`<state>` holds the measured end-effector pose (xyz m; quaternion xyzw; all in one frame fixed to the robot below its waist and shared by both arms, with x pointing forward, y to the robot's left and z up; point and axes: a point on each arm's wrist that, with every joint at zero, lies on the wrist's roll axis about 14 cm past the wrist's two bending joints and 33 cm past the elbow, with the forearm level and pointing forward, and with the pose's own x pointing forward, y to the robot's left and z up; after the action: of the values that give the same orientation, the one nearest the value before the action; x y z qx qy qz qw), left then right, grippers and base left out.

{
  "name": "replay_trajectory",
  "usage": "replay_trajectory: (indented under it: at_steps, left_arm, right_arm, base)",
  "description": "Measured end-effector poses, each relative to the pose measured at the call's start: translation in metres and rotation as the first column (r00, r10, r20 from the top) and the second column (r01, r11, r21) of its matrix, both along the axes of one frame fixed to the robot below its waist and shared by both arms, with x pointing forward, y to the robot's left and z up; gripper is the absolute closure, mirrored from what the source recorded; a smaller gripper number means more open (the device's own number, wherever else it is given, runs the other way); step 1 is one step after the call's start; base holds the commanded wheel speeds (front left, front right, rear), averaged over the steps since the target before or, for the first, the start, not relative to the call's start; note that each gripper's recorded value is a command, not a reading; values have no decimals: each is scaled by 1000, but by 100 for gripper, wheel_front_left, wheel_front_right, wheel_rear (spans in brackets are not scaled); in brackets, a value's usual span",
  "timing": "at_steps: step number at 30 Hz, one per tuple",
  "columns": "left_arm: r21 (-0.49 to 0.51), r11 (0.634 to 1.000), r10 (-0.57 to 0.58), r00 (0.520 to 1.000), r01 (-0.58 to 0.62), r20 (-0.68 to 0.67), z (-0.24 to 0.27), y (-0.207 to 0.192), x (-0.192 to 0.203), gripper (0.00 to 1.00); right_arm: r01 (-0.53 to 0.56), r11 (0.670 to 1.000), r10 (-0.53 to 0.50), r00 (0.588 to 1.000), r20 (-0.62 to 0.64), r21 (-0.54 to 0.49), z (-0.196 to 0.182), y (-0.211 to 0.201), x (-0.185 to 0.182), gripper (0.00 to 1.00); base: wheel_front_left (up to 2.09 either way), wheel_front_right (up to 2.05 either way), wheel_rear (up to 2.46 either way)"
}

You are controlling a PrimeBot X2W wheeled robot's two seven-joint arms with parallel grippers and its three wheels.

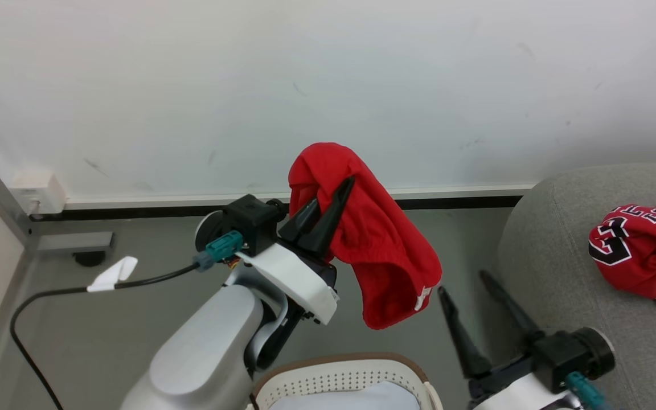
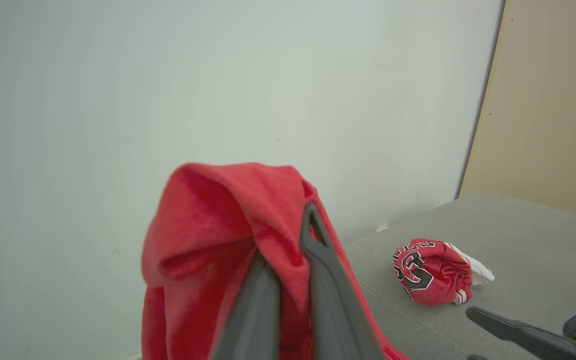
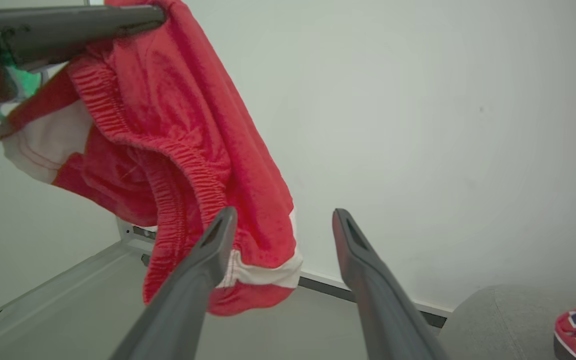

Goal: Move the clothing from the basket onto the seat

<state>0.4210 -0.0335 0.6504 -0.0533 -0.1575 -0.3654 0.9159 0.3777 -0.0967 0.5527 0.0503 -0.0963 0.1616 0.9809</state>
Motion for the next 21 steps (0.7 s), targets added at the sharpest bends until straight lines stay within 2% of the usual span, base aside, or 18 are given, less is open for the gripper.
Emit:
replay_trajectory:
  at_steps: [9, 21]
  left_arm:
    - [0, 1000, -23, 1000, 23, -11, -3, -7, -6, 100]
    - [0, 996, -89, 995, 89, -50, -18, -22, -32, 100]
  right_arm:
    - [-138, 989, 136, 990, -36, -56, -13, 40, -3, 0]
    - [-196, 976, 187, 978, -89, -97, -27, 60, 11, 0]
  base:
    - [0, 0, 0]
    - [0, 0, 0]
